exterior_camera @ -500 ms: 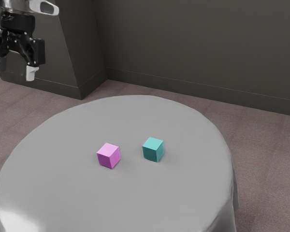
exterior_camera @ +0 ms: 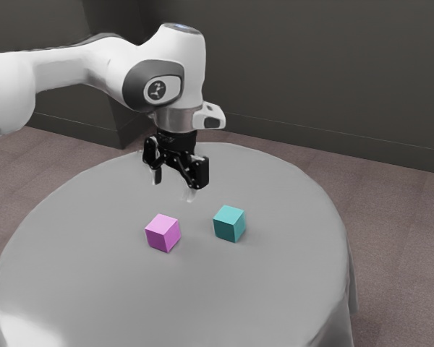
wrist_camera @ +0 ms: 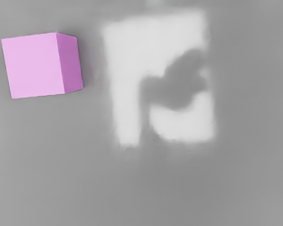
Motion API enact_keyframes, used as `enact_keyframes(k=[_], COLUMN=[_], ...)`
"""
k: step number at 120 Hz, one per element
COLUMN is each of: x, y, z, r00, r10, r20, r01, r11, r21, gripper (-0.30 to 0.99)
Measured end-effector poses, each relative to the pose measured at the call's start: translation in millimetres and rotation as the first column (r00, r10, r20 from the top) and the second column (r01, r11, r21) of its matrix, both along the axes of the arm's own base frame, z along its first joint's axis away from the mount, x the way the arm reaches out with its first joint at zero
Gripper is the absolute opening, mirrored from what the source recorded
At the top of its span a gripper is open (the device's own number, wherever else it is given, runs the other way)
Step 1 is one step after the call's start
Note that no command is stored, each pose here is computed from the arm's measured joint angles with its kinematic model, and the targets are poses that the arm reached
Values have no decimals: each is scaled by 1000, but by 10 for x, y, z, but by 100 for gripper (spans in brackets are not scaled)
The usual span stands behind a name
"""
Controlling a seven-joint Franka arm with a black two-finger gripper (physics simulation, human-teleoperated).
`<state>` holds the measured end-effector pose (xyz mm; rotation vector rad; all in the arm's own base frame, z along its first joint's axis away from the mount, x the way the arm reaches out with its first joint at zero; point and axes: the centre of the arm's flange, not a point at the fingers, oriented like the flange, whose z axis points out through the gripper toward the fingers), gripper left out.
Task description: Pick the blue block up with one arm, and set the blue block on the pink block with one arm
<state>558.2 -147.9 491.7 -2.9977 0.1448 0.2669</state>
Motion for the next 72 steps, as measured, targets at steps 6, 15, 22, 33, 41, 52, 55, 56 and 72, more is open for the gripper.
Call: enact_keyframes(k=[6, 15, 22, 33, 41, 52, 55, 56, 72], x=[106, 233, 268, 306, 327, 354, 366, 370, 409], y=[-37, -9, 8, -18, -34, -50, -50, -50, 30], z=[-185, -340, -282, -229, -219, -299, -340, -354, -621], r00=[1000, 997, 991, 980, 972, 962, 959, 958, 942], r10=[20, 68, 105, 148, 177, 227, 242, 248, 302], r20=[18, 46, 86, 131, 152, 152, 147, 145, 142], r01=[-19, -67, -101, -141, -168, -214, -230, -235, -292], r11=[1000, 997, 994, 988, 983, 972, 968, 967, 952], r21=[-13, -32, -45, -62, -73, -92, -97, -99, -89], gripper=[69, 69, 69, 69, 69, 69, 69, 69, 69])
